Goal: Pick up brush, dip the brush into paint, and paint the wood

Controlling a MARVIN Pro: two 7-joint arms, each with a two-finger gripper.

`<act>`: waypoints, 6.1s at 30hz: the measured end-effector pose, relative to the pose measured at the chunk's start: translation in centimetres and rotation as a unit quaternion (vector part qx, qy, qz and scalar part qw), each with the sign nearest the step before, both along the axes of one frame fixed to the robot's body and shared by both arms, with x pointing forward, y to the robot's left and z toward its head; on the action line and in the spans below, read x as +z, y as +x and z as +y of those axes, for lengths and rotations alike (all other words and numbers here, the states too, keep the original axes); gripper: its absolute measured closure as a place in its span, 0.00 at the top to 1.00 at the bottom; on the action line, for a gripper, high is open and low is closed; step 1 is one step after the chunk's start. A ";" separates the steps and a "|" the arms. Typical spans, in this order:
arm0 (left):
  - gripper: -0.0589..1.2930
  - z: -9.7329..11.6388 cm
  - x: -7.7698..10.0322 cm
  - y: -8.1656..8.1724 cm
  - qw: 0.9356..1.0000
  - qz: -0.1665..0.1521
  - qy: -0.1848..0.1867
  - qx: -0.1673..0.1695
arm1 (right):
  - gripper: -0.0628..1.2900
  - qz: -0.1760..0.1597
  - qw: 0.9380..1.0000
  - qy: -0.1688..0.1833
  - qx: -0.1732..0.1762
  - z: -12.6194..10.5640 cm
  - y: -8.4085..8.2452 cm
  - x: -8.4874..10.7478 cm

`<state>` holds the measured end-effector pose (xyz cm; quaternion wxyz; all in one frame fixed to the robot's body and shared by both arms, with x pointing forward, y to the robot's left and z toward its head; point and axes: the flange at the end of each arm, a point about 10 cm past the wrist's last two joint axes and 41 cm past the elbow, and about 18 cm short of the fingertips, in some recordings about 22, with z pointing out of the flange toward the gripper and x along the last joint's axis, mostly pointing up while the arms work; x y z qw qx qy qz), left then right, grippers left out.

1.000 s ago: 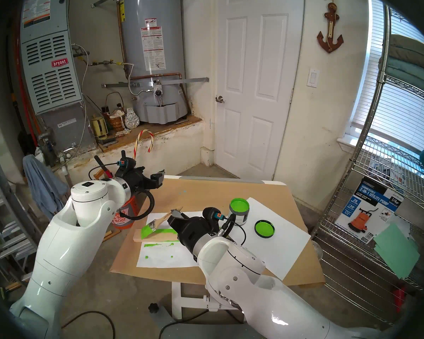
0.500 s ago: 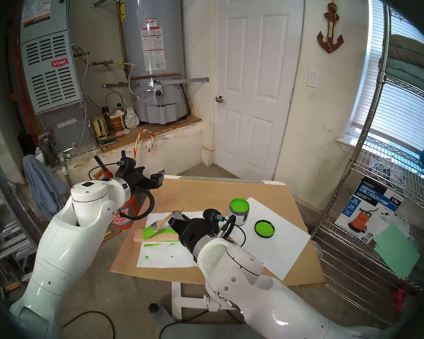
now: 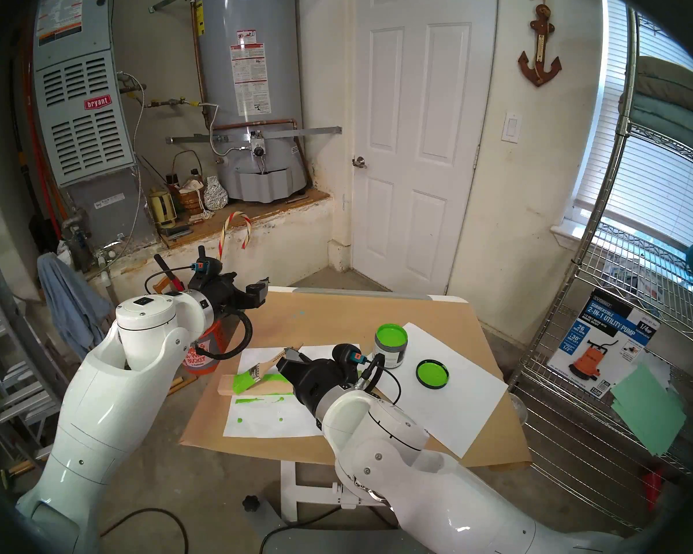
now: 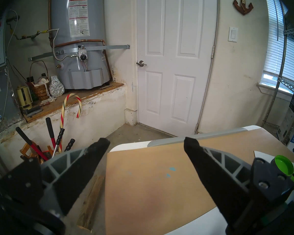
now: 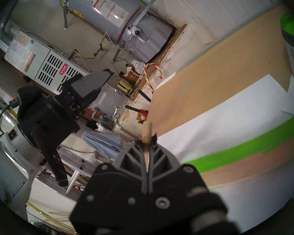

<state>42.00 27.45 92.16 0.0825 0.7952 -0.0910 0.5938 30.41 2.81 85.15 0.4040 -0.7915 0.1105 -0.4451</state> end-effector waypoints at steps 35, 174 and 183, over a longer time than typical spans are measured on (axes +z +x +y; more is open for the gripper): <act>0.97 0.0 0.0 0.0 1.000 0.000 0.000 0.000 | 0.03 -0.034 0.997 -0.067 -0.022 -2.6 -1.4 -0.2; 0.97 0.0 0.0 0.0 1.000 0.000 0.000 0.000 | 0.03 -0.105 0.980 -0.147 -0.082 -17.3 -4.3 3.7; 0.97 0.0 0.0 0.0 1.000 0.000 0.000 0.000 | 0.03 -0.094 0.992 -0.050 -0.072 -16.1 -4.8 6.8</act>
